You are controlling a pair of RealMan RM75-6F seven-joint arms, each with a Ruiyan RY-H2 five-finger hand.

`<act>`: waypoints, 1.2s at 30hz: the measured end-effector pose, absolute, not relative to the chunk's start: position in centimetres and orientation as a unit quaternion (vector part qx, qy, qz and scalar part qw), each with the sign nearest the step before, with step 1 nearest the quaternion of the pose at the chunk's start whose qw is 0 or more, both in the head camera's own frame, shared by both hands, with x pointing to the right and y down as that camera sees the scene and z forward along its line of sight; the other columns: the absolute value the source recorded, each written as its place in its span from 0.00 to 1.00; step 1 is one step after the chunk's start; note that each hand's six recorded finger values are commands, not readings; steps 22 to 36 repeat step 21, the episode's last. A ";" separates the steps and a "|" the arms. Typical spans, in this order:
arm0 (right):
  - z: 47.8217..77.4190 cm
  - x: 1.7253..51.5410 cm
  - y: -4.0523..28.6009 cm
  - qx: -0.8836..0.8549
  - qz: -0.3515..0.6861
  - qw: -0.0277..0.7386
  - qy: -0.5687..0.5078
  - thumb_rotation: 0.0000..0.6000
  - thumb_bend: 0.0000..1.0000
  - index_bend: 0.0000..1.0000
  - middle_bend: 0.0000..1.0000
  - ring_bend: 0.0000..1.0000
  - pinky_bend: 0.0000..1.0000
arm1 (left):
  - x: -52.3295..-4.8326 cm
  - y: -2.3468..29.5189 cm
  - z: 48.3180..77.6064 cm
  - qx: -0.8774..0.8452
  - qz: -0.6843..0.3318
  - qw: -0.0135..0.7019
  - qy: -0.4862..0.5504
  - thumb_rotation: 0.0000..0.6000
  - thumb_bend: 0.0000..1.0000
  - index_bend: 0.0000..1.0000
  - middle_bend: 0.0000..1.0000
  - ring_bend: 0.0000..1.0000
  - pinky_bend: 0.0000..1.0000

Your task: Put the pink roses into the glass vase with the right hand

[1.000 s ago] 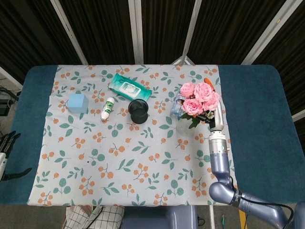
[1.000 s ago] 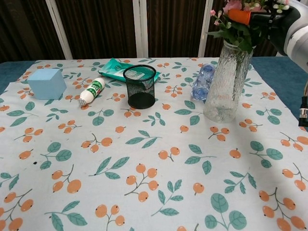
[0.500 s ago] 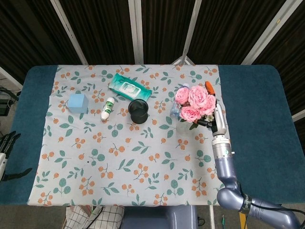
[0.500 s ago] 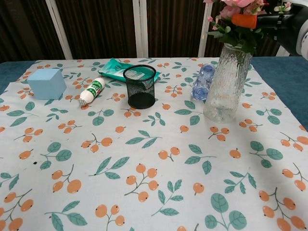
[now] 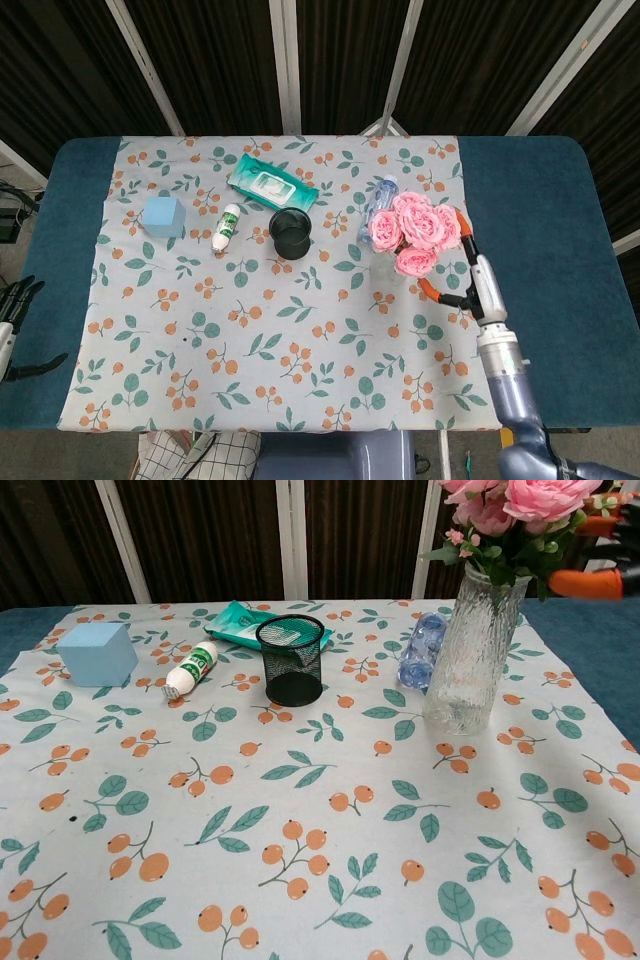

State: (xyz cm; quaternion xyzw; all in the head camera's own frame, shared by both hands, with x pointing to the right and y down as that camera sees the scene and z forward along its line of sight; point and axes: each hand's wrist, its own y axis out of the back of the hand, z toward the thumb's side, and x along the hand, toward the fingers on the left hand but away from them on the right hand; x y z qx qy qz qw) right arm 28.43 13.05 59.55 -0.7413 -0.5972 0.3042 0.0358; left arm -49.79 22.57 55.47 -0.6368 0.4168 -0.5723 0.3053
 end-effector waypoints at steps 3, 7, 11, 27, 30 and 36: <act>59.4 30.0 15.0 -0.743 0.339 0.051 -0.574 1.00 0.31 0.00 0.00 0.00 0.00 | -49.7 22.6 55.4 -0.637 -0.572 0.311 0.414 1.00 0.00 0.00 0.00 0.00 0.00; 59.0 31.5 16.6 -0.744 0.377 0.084 -0.546 1.00 0.31 0.00 0.00 0.00 0.00 | -49.6 22.6 55.3 -0.635 -0.571 0.319 0.412 1.00 0.00 0.00 0.00 0.00 0.00; 58.6 33.2 17.9 -0.738 0.416 0.138 -0.513 1.00 0.31 0.00 0.00 0.00 0.00 | -49.6 22.6 55.3 -0.631 -0.571 0.326 0.412 1.00 0.00 0.00 0.00 0.00 0.00; 55.8 40.4 20.3 -0.622 0.541 0.379 -0.421 1.00 0.31 0.00 0.00 0.00 0.00 | -50.1 22.7 55.0 -0.615 -0.579 0.342 0.413 1.00 0.00 0.00 0.00 0.00 0.00; 55.8 40.4 20.3 -0.622 0.541 0.379 -0.421 1.00 0.31 0.00 0.00 0.00 0.00 | -50.1 22.7 55.0 -0.615 -0.579 0.342 0.413 1.00 0.00 0.00 0.00 0.00 0.00; 55.8 40.4 20.3 -0.622 0.541 0.379 -0.421 1.00 0.31 0.00 0.00 0.00 0.00 | -50.1 22.7 55.0 -0.615 -0.579 0.342 0.413 1.00 0.00 0.00 0.00 0.00 0.00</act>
